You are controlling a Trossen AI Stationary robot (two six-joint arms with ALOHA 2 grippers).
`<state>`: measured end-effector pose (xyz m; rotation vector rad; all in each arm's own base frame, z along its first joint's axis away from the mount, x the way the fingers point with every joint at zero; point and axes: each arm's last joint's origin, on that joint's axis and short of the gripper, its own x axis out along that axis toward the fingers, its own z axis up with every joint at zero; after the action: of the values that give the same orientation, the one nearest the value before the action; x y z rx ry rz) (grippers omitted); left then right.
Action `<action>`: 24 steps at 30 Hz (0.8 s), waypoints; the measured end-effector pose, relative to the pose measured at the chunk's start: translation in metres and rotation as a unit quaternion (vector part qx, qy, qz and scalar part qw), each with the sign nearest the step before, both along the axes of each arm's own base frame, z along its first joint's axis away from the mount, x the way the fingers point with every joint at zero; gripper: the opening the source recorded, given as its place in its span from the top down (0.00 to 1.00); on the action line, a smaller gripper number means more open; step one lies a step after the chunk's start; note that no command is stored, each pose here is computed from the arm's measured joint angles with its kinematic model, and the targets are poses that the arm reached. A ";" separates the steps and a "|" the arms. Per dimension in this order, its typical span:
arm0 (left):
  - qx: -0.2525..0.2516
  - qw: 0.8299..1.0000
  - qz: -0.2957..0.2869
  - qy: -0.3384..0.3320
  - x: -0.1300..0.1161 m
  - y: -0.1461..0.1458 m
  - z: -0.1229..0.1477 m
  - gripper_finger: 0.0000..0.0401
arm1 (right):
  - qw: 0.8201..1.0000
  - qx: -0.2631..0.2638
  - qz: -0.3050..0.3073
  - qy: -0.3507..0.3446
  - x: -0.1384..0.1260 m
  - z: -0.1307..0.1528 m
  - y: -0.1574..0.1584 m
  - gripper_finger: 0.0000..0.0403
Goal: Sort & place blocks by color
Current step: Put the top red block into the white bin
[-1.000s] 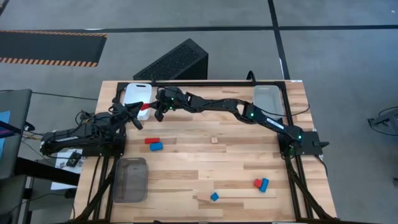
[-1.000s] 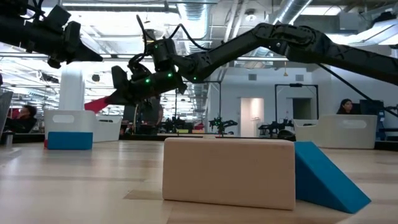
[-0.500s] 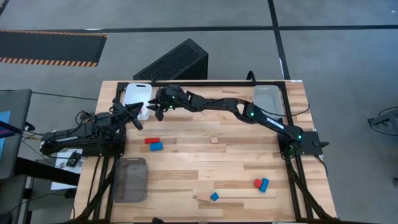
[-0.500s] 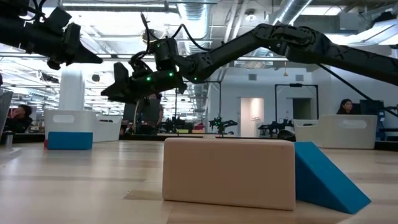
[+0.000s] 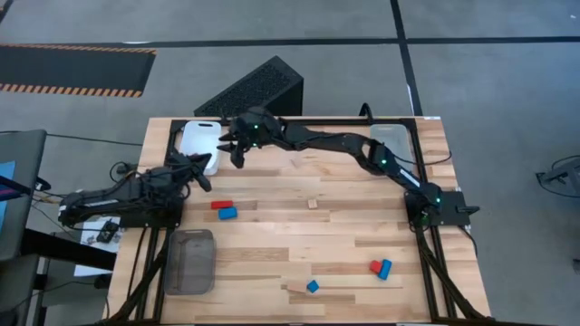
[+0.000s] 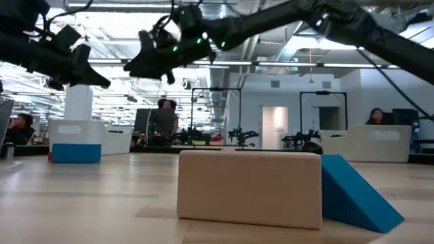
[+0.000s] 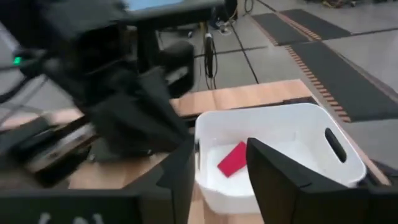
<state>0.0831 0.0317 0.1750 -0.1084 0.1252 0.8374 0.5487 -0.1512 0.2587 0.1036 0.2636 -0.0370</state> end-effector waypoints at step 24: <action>-0.086 0.985 -0.129 -0.081 0.009 -0.008 -0.006 1.00 | 1.000 0.001 -0.003 0.026 -0.165 -0.036 0.048 0.64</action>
<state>0.0924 0.0242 0.1695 -0.3164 0.0557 0.5557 0.3837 -0.1036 0.2222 0.1057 0.3147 -0.0446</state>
